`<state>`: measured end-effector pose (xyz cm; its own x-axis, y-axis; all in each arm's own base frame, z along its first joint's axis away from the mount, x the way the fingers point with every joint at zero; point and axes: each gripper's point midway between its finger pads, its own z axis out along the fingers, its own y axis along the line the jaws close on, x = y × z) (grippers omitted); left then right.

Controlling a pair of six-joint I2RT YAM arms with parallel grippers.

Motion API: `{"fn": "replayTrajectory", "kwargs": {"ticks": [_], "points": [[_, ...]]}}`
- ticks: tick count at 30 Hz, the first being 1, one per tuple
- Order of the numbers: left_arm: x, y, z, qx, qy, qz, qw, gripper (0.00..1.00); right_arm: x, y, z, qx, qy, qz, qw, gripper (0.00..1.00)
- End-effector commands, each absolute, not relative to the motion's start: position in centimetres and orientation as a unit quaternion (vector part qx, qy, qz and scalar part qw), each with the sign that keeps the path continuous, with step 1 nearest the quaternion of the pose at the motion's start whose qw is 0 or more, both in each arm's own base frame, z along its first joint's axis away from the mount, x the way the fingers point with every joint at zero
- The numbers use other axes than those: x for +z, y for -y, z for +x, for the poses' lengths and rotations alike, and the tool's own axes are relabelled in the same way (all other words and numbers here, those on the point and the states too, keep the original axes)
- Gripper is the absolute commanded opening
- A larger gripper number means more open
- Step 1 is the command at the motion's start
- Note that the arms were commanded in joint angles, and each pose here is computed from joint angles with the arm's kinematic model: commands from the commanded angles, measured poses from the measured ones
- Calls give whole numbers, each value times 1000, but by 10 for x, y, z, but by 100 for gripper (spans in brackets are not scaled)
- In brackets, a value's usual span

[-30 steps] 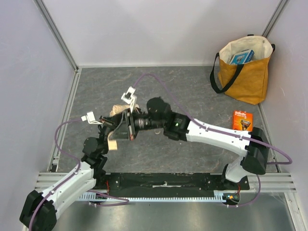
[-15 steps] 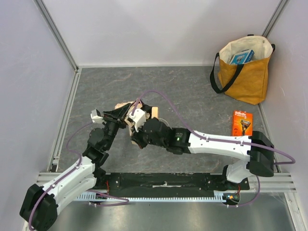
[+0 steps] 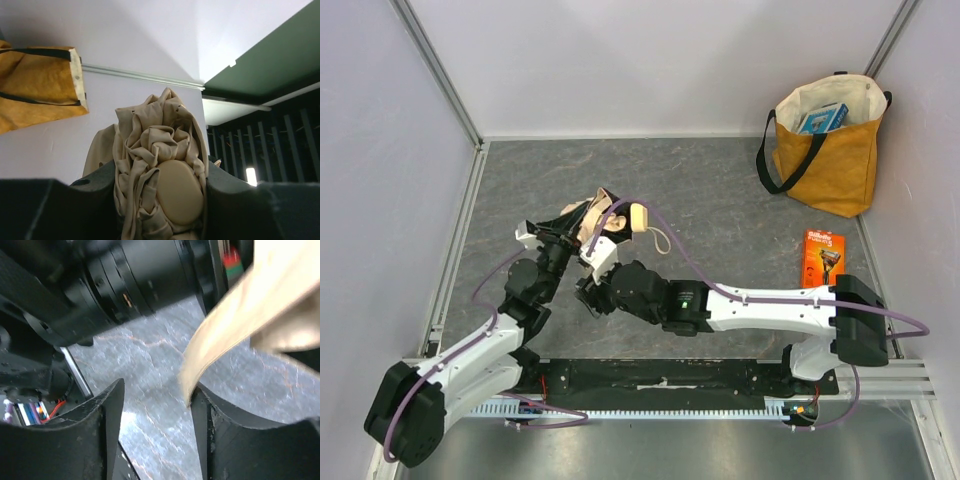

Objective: Put away the umbrella

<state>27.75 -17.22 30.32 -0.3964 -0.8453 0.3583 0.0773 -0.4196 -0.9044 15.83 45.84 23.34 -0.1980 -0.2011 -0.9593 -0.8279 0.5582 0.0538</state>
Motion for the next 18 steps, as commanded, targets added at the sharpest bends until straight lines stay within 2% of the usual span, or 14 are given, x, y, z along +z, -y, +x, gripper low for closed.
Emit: {"fn": "replayTrajectory", "kwargs": {"ticks": [1,3,6,8,10,13,18], "points": [[389,151,258,-800,-310,-371,355,2,225,-427,147,313,-770,-297,470,68],[400,146,255,-804,-291,-344,388,2,221,-410,139,324,-790,-269,445,75],[412,141,250,-796,-280,-300,444,2,218,-377,128,346,-810,-216,422,90],[421,142,245,-788,-278,-269,479,2,221,-362,122,371,-819,-181,399,95],[428,145,244,-778,-282,-243,506,2,221,-356,116,414,-829,-143,348,96],[440,144,239,-773,-265,-212,537,2,222,-345,133,471,-840,-42,267,96],[455,150,229,-790,-235,-168,541,2,236,-341,154,551,-811,114,158,97]]}}
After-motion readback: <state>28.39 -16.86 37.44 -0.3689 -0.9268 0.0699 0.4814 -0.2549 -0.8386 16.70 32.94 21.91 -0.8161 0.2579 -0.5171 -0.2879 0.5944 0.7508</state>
